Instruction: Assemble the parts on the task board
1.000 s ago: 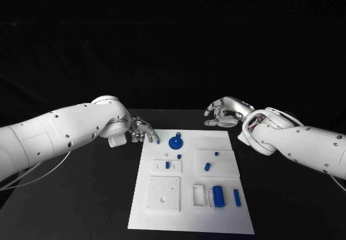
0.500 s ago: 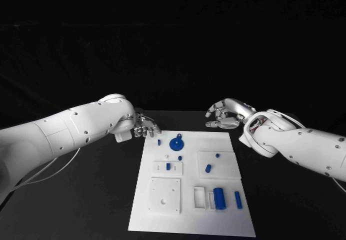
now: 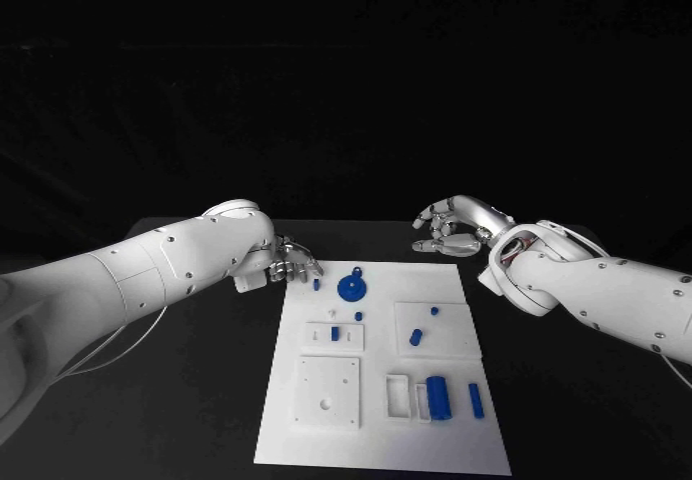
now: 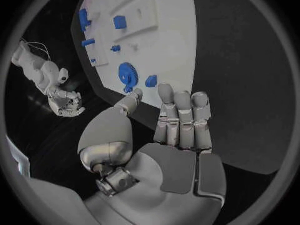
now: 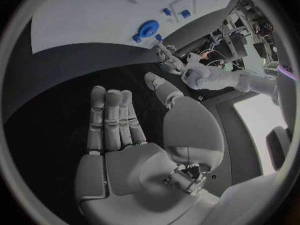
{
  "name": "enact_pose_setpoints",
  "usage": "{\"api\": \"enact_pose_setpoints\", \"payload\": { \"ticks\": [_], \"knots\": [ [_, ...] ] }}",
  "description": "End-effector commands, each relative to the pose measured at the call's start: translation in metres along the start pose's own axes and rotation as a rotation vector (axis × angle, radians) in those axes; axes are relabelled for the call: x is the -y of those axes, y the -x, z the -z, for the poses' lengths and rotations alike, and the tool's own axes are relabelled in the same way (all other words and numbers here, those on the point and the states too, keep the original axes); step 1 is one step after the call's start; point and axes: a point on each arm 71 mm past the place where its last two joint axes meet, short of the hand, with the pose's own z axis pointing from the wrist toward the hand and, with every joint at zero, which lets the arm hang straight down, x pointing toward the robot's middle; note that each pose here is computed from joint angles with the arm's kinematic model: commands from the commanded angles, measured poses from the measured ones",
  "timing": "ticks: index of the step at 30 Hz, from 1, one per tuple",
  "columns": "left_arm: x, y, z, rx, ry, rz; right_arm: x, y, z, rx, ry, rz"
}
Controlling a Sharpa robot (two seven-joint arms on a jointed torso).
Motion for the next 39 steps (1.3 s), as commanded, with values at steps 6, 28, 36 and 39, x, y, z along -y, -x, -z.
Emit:
{"api": "enact_pose_setpoints", "payload": {
  "ticks": [6, 28, 36, 39],
  "knots": [
    [0.0057, -0.0045, -0.0009, -0.023, -0.025, -0.025, -0.0011, 0.0013, -0.0004, 0.014, 0.004, -0.033],
    [0.006, -0.0093, -0.0026, -0.056, -0.018, -0.042, -0.0034, -0.0007, -0.0027, 0.009, 0.009, -0.035],
    [0.006, -0.0103, -0.0038, -0.05, -0.018, -0.036, -0.0034, -0.0008, -0.0029, 0.009, 0.009, -0.035],
    [0.0059, -0.0102, -0.0038, -0.049, -0.019, -0.033, -0.0036, -0.0009, -0.0029, 0.009, 0.009, -0.036]
  ]
}}
